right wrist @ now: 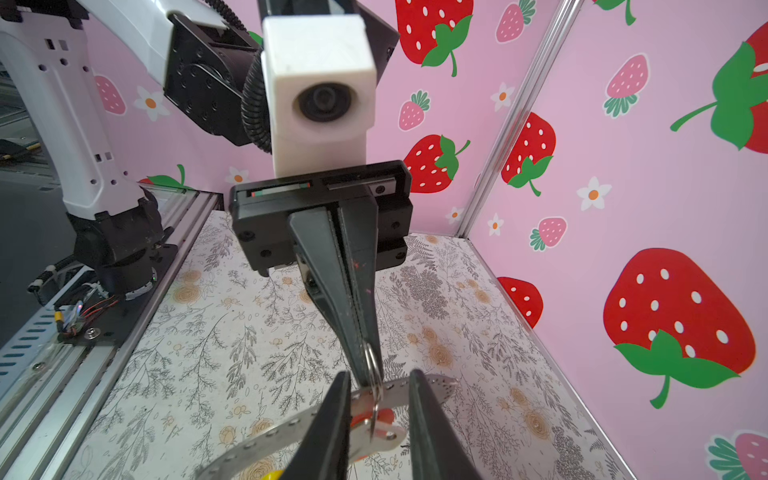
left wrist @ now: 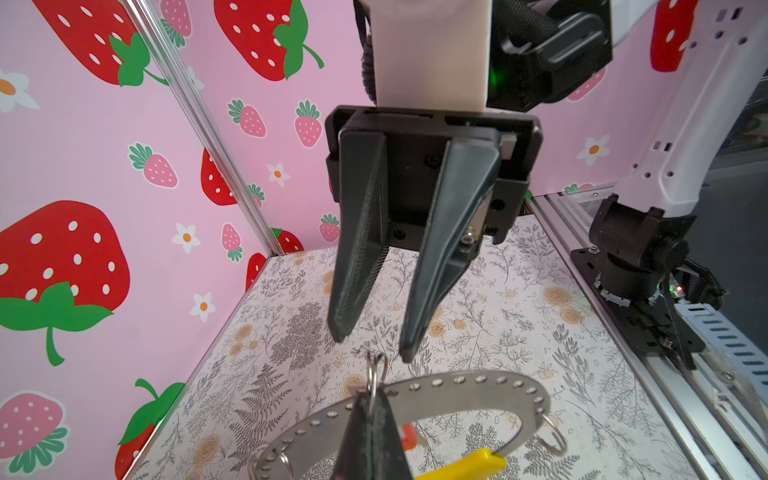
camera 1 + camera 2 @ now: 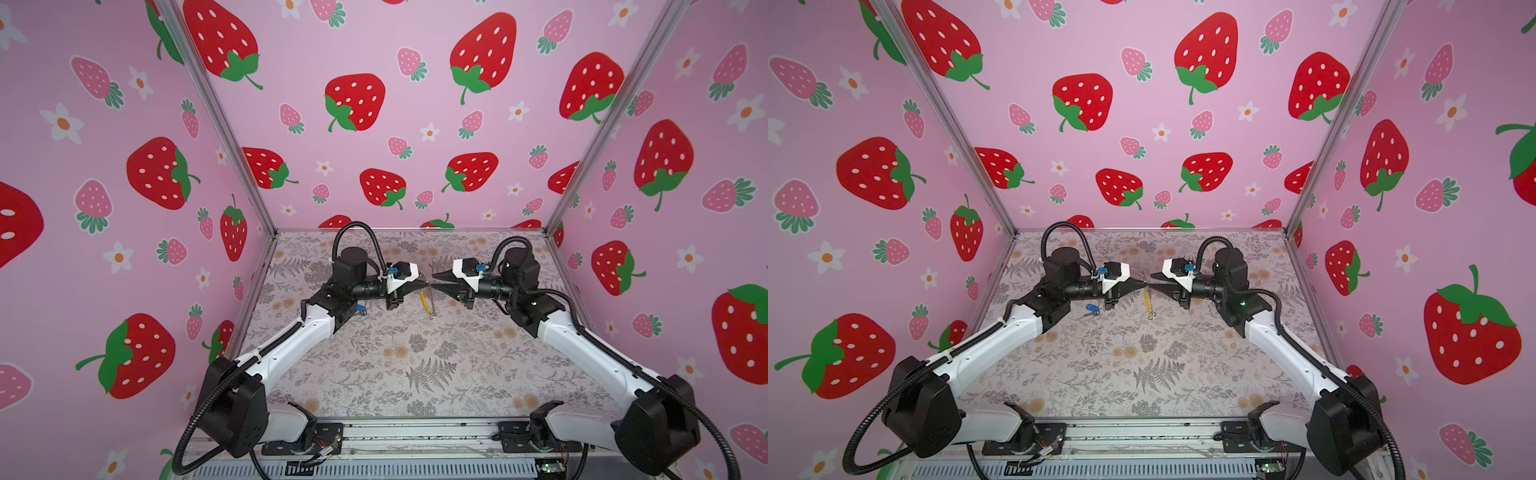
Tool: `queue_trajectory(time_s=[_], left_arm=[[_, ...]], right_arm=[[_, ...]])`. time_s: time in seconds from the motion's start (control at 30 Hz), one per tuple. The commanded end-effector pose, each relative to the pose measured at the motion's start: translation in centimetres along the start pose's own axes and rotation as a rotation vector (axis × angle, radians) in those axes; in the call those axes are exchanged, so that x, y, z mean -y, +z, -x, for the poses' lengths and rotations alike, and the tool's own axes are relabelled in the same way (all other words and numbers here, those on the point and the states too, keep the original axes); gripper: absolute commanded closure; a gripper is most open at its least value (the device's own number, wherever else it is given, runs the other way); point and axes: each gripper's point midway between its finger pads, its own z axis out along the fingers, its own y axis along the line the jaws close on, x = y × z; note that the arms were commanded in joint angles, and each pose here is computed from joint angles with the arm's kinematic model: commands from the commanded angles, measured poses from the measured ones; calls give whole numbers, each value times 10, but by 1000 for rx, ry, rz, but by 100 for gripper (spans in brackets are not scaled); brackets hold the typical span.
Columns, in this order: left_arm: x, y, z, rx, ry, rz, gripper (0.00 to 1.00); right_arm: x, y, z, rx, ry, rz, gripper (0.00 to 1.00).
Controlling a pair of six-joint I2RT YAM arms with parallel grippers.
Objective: Put the keys on the keyring
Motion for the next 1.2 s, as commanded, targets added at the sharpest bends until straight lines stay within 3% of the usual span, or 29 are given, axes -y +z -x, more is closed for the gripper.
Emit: queue_trajectory(time_s=[0.0, 0.3, 0.9, 1.03, 1.07, 1.17], left_arm=[[-5, -3, 23, 30, 72, 6, 100], [-4, -4, 23, 24, 82, 8, 100], [-6, -5, 17, -10, 87, 31, 100], [-7, -7, 14, -40, 85, 41, 100], [-9, -7, 12, -55, 87, 50, 97], [-15, -11, 13, -100, 115, 79, 71]], right_arm=[[-3, 3, 7, 7, -4, 43, 74], [-4, 11, 0, -7, 17, 64, 78], [-4, 10, -2, -17, 15, 58, 98], [-5, 11, -4, -24, 31, 62, 98], [-5, 11, -4, -27, 31, 61, 98], [-3, 12, -15, -66, 62, 46, 98]])
